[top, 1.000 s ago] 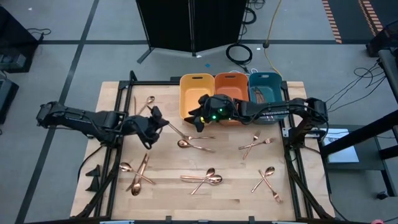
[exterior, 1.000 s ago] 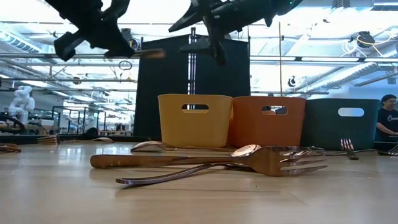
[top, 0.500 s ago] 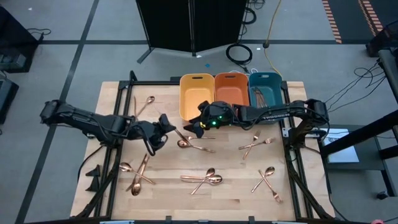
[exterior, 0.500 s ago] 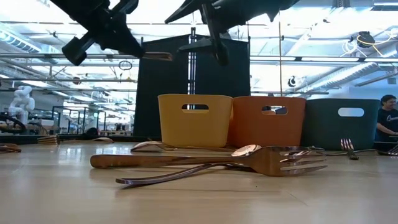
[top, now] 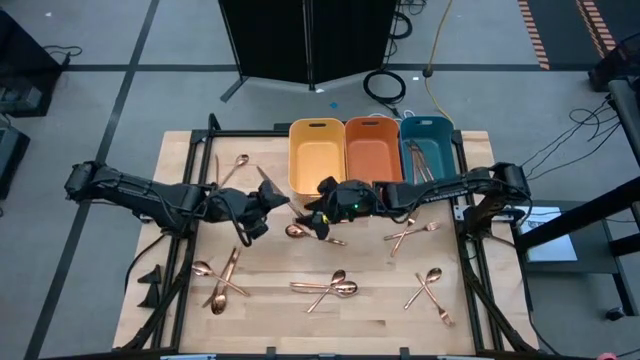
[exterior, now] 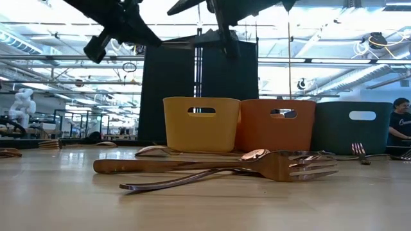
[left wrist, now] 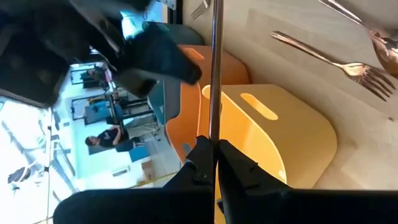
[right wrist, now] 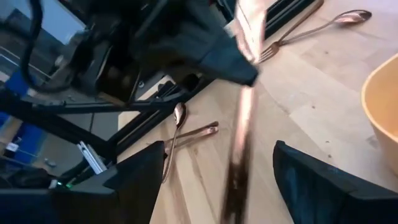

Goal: Sort silverware
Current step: Put the copper knife into the blue bin

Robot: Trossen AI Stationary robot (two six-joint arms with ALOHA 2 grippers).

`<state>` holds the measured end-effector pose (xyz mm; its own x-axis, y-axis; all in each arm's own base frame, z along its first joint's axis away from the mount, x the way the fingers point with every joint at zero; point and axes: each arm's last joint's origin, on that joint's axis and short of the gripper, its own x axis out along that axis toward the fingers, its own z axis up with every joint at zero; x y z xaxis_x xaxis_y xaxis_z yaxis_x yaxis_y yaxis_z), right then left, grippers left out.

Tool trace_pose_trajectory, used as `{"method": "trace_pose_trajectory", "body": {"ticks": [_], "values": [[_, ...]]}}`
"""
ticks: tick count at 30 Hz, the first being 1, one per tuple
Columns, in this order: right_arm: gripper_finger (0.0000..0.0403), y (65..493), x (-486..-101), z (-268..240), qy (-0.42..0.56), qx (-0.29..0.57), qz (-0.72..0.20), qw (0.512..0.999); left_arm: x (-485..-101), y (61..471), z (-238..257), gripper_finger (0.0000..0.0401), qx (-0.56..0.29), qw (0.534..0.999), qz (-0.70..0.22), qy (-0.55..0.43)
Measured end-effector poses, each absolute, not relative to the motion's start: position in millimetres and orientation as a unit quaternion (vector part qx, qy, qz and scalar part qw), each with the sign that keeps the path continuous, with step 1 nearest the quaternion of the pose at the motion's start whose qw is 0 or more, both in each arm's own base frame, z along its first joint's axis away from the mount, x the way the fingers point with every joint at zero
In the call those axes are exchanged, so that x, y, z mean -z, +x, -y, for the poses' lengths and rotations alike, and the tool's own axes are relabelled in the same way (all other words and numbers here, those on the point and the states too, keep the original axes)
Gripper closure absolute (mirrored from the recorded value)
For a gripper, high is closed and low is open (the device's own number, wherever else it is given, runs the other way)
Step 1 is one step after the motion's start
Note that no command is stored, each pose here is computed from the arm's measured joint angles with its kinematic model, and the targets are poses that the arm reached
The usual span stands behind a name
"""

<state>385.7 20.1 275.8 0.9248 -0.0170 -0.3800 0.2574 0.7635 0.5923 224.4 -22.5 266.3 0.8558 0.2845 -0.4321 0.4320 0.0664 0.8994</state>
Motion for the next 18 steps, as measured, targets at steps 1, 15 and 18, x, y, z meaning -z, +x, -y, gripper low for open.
{"method": "trace_pose_trajectory", "body": {"ticks": [1, 15, 18], "values": [[0.0122, 385.6, -275.8, -22.9, 0.33, 0.077, -0.177, 0.924, -265.1, 225.1, 21.7, 0.0401, 0.058, 0.682, -0.265, 0.679], [0.0122, 396.5, -244.0, -22.3, 0.319, 0.117, -0.219, 0.915, -248.4, 250.4, 24.3, 0.0401, 0.069, 0.658, -0.258, 0.704], [0.0131, 396.3, -241.0, -21.2, 0.311, 0.13, -0.223, 0.915, -245.4, 252.0, 24.5, 0.0401, 0.073, 0.655, -0.263, 0.704]]}}
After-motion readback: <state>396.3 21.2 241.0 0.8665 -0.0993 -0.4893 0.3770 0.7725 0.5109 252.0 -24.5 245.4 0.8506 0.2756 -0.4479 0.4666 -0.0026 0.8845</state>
